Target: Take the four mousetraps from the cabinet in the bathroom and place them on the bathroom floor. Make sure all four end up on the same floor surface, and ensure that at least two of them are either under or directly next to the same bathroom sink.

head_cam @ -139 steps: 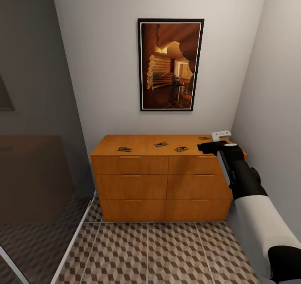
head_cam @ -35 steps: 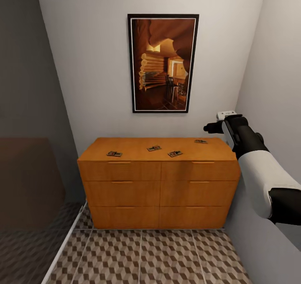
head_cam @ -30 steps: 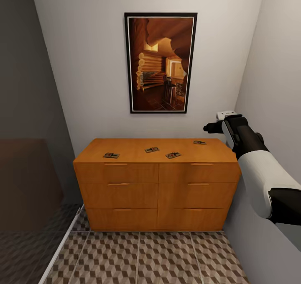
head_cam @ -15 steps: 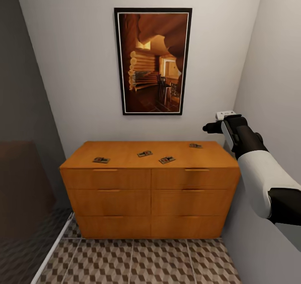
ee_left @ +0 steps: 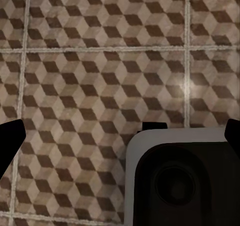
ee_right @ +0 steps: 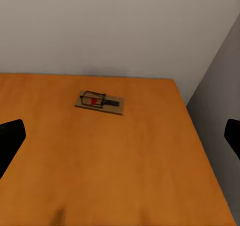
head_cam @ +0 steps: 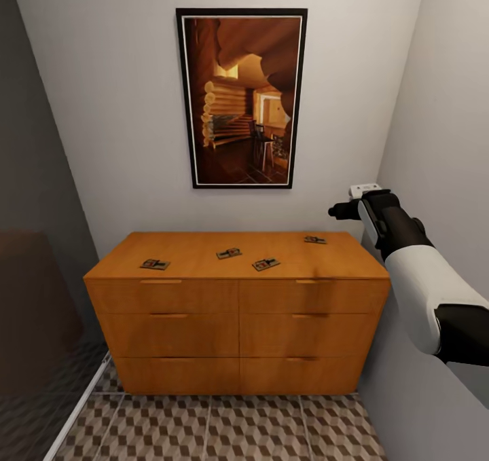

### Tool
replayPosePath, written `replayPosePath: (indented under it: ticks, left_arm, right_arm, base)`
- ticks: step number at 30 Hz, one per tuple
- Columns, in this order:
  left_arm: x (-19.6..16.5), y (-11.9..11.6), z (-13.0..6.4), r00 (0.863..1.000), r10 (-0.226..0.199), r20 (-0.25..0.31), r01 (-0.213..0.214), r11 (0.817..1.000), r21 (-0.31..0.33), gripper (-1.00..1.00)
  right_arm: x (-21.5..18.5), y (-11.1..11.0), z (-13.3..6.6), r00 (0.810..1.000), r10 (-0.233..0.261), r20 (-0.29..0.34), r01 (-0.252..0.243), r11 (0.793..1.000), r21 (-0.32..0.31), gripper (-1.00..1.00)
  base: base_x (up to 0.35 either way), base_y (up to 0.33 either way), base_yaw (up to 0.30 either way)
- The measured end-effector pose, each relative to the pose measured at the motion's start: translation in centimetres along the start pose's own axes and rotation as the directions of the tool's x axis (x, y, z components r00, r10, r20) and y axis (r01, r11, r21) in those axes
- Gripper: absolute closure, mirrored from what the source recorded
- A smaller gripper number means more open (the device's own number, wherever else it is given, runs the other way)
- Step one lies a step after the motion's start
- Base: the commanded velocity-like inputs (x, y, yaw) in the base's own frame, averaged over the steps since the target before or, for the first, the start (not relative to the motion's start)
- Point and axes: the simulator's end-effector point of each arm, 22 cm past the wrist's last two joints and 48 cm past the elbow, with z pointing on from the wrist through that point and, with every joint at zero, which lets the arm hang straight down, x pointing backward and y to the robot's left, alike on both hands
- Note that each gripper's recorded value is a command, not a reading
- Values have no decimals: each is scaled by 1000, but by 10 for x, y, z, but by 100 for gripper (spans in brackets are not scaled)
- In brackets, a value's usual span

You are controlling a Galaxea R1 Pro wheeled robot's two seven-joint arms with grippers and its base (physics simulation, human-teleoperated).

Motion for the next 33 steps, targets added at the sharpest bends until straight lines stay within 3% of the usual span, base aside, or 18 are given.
replayPosePath:
  ticks: [33]
  left_arm:
    - [1, 0, 0, 1000, 1, -1, -1, 1000, 1, -100]
  right_arm:
    - [-5, 5, 2, 999, 0, 32, 1, 1000, -12, -100]
  base:
    - [2, -2, 0]
